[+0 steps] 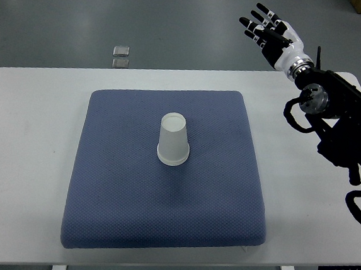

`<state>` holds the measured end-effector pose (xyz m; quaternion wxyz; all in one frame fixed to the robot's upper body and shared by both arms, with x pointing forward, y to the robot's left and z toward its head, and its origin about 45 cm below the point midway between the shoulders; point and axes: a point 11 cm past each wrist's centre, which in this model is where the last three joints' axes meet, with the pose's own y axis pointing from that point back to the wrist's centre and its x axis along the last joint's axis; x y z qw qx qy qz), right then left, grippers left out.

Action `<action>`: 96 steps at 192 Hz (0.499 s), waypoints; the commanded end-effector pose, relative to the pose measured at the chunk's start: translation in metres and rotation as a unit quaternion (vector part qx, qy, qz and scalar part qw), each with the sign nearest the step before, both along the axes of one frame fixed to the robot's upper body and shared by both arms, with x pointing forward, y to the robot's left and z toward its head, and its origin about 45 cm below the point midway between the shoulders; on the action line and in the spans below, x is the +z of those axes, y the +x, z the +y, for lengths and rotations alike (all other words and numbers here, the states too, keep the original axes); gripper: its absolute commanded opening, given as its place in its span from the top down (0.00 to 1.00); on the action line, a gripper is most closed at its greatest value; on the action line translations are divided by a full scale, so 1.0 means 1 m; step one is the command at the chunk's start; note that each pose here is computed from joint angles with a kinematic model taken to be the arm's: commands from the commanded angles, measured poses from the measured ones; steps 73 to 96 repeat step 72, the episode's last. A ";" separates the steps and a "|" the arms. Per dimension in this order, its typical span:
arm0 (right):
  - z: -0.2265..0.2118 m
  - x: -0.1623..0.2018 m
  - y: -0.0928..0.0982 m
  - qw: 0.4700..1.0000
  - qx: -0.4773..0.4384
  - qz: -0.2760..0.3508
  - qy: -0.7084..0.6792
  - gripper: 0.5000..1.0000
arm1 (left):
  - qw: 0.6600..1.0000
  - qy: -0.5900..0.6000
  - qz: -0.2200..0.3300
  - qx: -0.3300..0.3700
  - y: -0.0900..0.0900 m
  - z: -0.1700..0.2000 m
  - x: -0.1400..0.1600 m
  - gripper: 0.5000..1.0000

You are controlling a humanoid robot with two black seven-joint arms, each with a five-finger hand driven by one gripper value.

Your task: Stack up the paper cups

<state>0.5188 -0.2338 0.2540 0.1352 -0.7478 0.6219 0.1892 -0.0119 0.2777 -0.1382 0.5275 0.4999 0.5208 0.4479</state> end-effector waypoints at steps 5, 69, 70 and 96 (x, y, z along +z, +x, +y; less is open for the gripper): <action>0.000 -0.013 -0.005 0.999 -0.020 0.008 0.033 0.17 | 1.000 0.001 0.000 0.001 0.000 0.001 0.000 0.00; 0.011 -0.035 -0.014 0.999 -0.016 0.029 0.043 0.17 | 1.000 0.000 0.000 0.000 0.000 0.000 0.000 0.00; 0.011 -0.035 -0.014 0.999 -0.016 0.029 0.043 0.17 | 1.000 0.000 0.000 0.000 0.000 0.000 0.000 0.00; 0.011 -0.036 -0.015 0.999 -0.016 0.029 0.043 0.17 | 1.000 0.000 0.000 0.000 0.000 0.000 0.000 0.00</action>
